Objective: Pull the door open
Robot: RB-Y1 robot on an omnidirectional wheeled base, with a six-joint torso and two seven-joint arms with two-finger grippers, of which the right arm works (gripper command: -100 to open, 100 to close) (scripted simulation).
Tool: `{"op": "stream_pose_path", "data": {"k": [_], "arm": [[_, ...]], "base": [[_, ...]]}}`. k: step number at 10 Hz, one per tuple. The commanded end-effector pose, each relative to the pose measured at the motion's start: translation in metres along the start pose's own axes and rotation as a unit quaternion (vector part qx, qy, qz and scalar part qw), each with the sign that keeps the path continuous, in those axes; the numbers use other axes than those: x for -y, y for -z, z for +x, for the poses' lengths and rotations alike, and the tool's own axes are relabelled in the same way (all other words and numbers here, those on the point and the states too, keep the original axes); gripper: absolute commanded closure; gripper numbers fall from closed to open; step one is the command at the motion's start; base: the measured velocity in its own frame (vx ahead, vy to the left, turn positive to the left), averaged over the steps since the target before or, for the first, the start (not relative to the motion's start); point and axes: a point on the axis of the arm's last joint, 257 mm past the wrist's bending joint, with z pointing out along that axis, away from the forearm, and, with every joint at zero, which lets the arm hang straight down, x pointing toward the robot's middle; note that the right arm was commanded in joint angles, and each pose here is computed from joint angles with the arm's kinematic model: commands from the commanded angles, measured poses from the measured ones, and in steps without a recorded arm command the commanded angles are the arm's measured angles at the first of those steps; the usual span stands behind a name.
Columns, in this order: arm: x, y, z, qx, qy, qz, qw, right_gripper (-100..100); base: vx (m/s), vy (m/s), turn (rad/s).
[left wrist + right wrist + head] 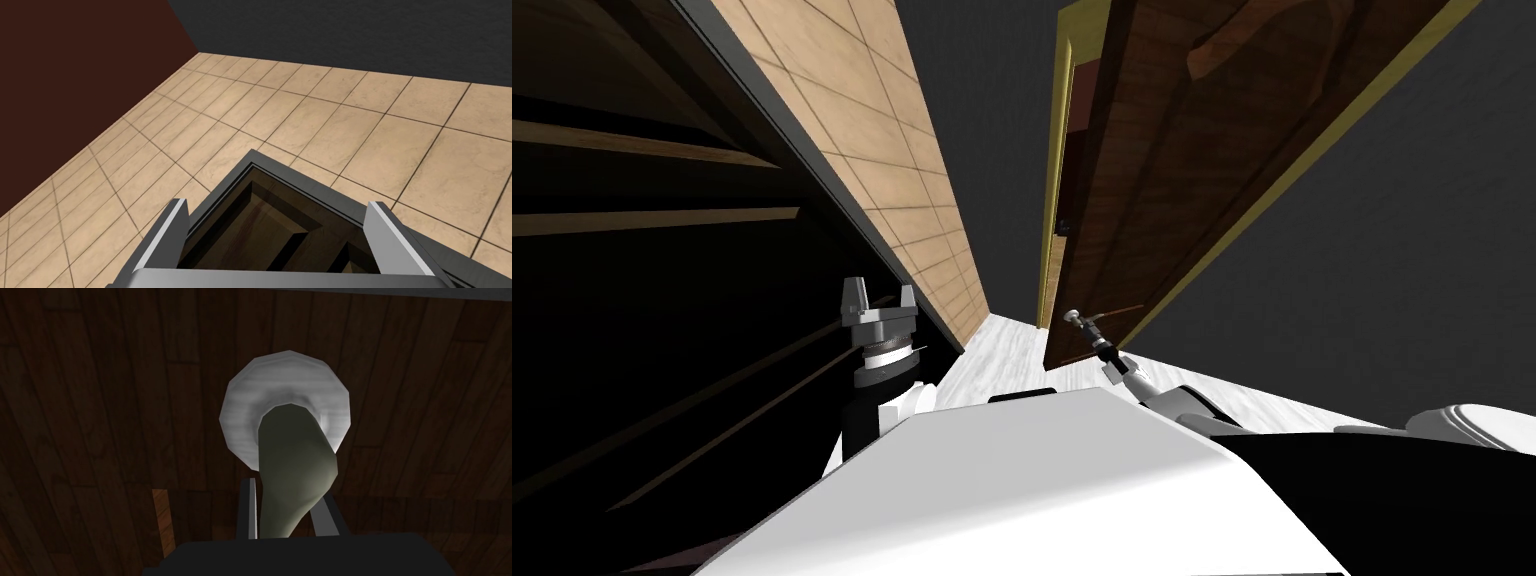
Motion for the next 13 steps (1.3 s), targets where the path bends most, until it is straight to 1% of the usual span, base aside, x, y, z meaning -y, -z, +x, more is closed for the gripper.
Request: {"op": "stream_pose_path", "data": {"k": [1,4,5,6,8,10,11,13], "arm": [[-0.002,-0.0036,0.008,-0.011,0.000,-0.004,0.9999,100],[-0.003,-0.0059,0.013,-0.019,0.001,-0.005,0.9998,100],[-0.003,-0.0061,0.013,-0.018,-0.001,-0.004,0.9998,100],[0.000,0.0030,0.008,-0.018,-0.002,-0.002,0.9998,100],[0.001,0.0147,-0.002,-0.015,-0.001,-0.003,0.9999,100],[0.002,0.0215,-0.008,-0.014,-0.001,-0.003,0.9999,100],[0.002,0.0284,-0.014,-0.012,-0.001,-0.003,0.9999,100],[0.002,0.0413,-0.025,-0.010,0.000,-0.003,0.9999,100]], "base": [[-0.171,-0.122,0.110],[-0.135,-0.103,0.047],[-0.043,-0.053,0.030],[-0.116,-0.010,0.238],[-0.198,-0.059,0.264],[-0.148,-0.077,0.116],[-0.175,-0.058,0.190],[-0.218,-0.129,0.260]]}}
